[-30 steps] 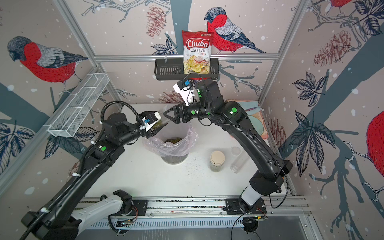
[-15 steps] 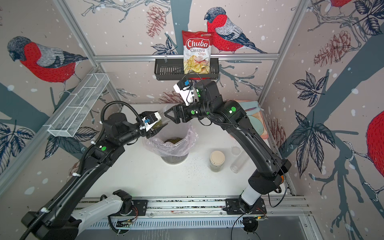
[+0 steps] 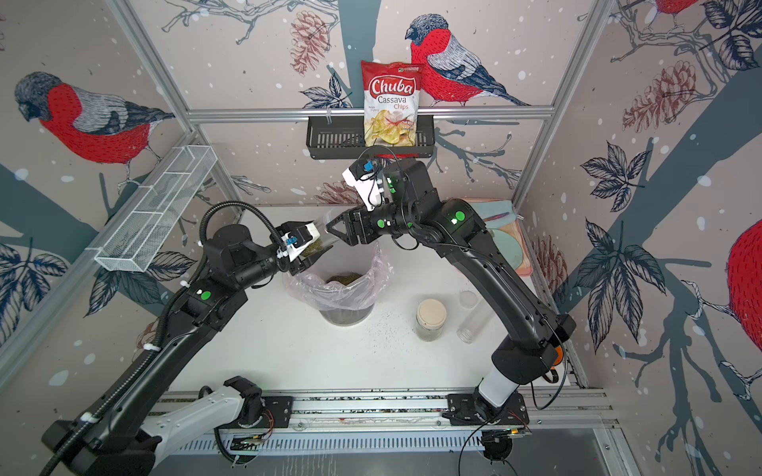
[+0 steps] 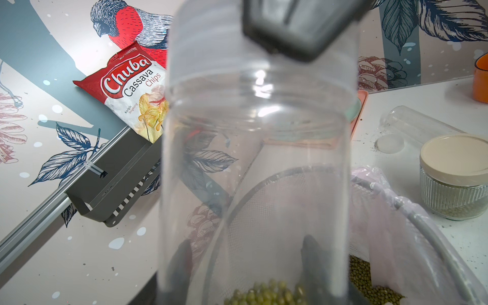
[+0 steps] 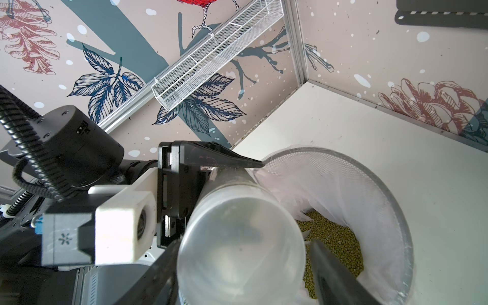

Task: Empty moldy mung beans from jars
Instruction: Open the lid of the jar.

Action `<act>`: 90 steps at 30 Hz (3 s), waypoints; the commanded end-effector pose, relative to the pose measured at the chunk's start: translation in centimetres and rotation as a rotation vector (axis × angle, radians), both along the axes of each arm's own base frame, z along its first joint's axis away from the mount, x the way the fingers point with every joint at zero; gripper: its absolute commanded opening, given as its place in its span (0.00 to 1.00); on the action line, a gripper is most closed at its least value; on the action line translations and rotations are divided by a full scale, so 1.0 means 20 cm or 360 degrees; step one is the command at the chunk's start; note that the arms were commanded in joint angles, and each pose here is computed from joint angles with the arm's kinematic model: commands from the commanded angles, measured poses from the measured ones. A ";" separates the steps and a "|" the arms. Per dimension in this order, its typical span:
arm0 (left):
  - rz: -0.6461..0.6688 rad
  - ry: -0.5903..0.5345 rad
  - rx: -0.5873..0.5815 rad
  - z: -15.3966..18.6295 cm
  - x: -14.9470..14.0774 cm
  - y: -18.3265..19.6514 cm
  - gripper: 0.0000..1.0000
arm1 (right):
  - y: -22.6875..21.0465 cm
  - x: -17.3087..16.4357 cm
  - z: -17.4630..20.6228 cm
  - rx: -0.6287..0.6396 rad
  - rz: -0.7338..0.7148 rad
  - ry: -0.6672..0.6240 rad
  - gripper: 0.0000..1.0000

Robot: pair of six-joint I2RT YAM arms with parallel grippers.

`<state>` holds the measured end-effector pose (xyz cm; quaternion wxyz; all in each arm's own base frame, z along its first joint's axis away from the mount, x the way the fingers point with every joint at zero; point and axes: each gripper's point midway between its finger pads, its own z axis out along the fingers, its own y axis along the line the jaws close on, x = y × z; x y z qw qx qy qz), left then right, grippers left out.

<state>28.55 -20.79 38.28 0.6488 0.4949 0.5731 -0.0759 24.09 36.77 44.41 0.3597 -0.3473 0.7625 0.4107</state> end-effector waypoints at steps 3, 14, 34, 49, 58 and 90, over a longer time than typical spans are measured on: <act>-0.0023 -0.0070 -0.0043 0.06 -0.01 -0.01 0.02 | 0.01 -0.01 0.03 0.0036 0.0030 -0.0026 0.65; -0.0047 -0.0063 -0.0056 0.07 -0.02 -0.02 0.00 | -0.02 -0.06 0.05 0.0095 0.0107 -0.0117 0.54; -0.0073 -0.0034 -0.0059 0.06 -0.03 -0.03 0.00 | -0.05 -0.15 0.01 0.0123 0.0444 -0.0498 0.52; -0.0077 -0.0036 -0.0062 0.06 -0.03 -0.04 0.00 | -0.10 -0.26 -0.09 0.0117 0.0828 -0.0531 0.53; -0.0063 -0.0044 -0.0064 0.06 -0.02 -0.03 0.00 | -0.14 -0.21 -0.06 0.0149 0.0797 -0.0532 0.53; -0.0029 -0.0078 -0.0071 0.06 -0.03 -0.01 0.00 | -0.21 -0.06 0.04 0.0242 0.0540 -0.0546 0.52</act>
